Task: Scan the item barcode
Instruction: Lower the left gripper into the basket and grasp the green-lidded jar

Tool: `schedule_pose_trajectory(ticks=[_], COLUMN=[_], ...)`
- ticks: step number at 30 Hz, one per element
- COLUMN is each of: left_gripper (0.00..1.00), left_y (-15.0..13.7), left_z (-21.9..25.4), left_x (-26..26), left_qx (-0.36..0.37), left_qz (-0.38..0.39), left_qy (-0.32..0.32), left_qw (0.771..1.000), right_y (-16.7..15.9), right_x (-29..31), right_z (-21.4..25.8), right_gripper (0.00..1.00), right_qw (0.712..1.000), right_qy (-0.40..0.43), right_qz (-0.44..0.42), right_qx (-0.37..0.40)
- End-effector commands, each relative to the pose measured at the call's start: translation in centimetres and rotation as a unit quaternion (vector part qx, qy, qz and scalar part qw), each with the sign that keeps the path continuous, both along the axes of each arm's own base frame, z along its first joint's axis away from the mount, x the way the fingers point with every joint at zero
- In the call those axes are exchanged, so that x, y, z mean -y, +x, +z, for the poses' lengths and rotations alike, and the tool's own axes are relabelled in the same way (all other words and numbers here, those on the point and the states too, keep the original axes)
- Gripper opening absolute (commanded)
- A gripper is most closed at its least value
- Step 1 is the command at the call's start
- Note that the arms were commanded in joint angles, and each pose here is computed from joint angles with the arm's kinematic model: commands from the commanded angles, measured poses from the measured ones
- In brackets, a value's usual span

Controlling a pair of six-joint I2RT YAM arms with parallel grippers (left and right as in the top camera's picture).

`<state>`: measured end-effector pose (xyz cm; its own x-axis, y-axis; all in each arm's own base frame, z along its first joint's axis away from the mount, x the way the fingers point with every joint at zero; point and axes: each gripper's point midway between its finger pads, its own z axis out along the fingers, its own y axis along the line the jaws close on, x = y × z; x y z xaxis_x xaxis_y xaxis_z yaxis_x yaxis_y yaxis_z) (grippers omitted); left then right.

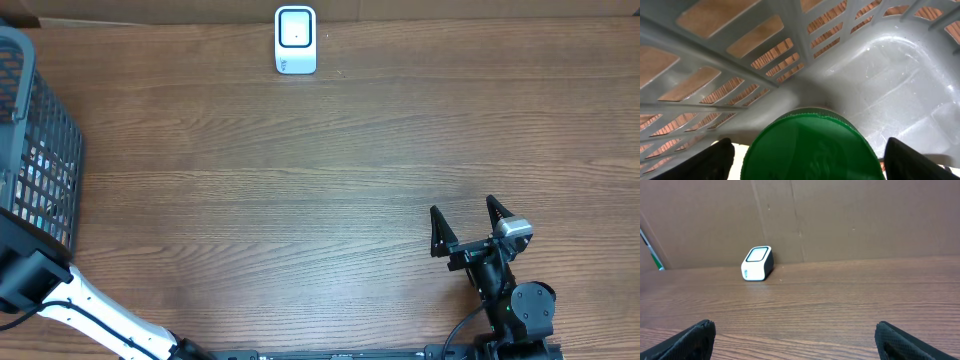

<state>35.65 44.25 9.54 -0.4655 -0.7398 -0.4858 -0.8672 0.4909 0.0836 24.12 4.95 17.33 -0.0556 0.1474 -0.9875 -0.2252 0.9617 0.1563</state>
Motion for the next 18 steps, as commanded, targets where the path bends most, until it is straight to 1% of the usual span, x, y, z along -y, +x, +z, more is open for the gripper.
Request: schedule_pose_trajectory(ticks=[1, 5, 8, 9, 10, 12, 15, 16, 18], left_gripper=[0.80, 0.81, 0.77, 0.73, 0.66, 0.62, 0.53, 0.48, 0.42], left_y=[-0.4, -0.6, -0.8, -0.8, -0.8, -0.6, -0.4, -0.3, -0.2], left_z=[-1.5, -2.2, -3.2, -3.3, -3.4, -3.2, -2.2, -1.9, -1.2], left_x=[-0.1, 0.1, 0.4, 0.4, 0.4, 0.2, -0.1, -0.2, -0.2], left_qx=[-0.009, -0.014, -0.018, -0.019, -0.020, -0.015, -0.008, -0.006, -0.003], left_qz=[0.005, 0.005, 0.005, 0.005, 0.005, 0.005, 0.005, 0.005, 0.004], left_qy=[-0.008, -0.014, -0.018, -0.019, -0.019, -0.014, -0.005, -0.003, 0.000], left_qw=[1.000, 1.000, 1.000, 1.000, 1.000, 1.000, 1.000, 1.000, 1.000], right_y=[0.0, 0.0, 0.0, 0.0, 0.0, 0.0, 0.0, 0.0, 0.0], right_x=[-0.1, -0.1, -0.1, -0.1, -0.1, -0.1, -0.1, -0.1, -0.1], right_z=[-0.2, -0.2, -0.2, -0.2, -0.2, -0.2, -0.2, -0.2, -0.2], right_gripper=[1.00, 1.00, 1.00, 1.00, 1.00, 1.00, 1.00, 1.00, 1.00], right_qw=[1.000, 1.000, 1.000, 1.000, 1.000, 1.000, 1.000, 1.000, 1.000], right_qy=[-0.002, -0.002, -0.002, -0.002, -0.002, -0.002, -0.002, -0.002, -0.002], right_qz=[0.003, 0.003, 0.003, 0.003, 0.003, 0.003, 0.003, 0.003, 0.003], right_qx=[0.002, 0.002, 0.002, 0.002, 0.002, 0.002, 0.002, 0.002, 0.002])
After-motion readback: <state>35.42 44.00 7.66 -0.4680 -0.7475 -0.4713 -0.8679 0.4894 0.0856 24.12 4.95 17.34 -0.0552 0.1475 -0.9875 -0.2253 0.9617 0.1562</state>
